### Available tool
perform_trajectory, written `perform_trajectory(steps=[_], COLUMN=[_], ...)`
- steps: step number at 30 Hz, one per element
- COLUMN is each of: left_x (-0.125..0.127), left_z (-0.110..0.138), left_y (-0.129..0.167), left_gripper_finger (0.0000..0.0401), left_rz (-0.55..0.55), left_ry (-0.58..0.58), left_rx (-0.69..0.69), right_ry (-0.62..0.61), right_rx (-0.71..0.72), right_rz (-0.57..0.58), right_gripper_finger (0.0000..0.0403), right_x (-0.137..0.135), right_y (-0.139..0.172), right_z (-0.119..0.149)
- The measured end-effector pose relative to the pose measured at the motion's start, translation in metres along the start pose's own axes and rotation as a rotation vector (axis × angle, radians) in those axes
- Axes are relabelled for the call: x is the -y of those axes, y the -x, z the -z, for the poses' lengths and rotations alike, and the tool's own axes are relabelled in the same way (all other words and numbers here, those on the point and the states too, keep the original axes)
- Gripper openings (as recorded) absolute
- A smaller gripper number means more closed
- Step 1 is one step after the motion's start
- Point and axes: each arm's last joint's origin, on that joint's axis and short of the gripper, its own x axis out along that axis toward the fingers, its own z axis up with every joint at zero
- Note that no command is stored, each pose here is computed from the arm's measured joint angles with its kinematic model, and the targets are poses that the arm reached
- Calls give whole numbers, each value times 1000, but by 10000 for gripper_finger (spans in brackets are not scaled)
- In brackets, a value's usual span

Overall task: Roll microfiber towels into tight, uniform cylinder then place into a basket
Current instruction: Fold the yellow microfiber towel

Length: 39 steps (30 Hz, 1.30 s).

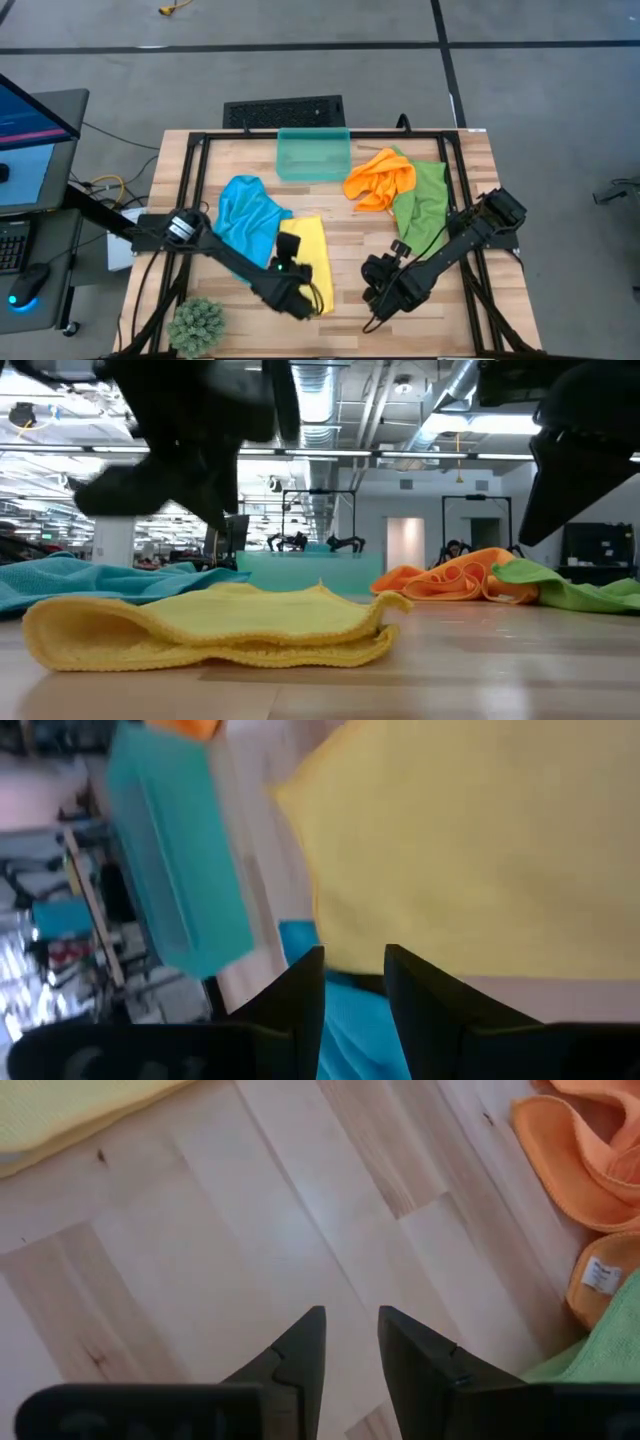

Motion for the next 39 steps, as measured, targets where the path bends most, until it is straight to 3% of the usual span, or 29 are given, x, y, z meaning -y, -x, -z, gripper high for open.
perform_trajectory(steps=[6, 10, 16, 22, 29, 39], left_x=[-1, -19, -48, -55, -49, -48], left_z=[13, 28, 50, 58, 61, 45], left_y=[-34, -27, -9, -24, -50, -79], left_gripper_finger=[100, 100, 100, 100, 100, 100], left_rz=[29, 65, 210, 413, 485, 578], left_ry=[-35, 35, 306, 526, 565, 611], left_rx=[-106, -63, 255, 506, 454, 464], right_ry=[8, 5, -9, -17, -14, -36], right_rx=[6, 10, 34, 33, 33, 29], right_rz=[-7, -12, -8, -7, -2, 12], right_gripper_finger=[118, 118, 118, 118, 118, 118], right_x=[-2, -3, -2, -1, 0, 4], right_y=[2, 2, 0, -1, -2, -7], right_z=[3, 3, -1, -3, -4, -12])
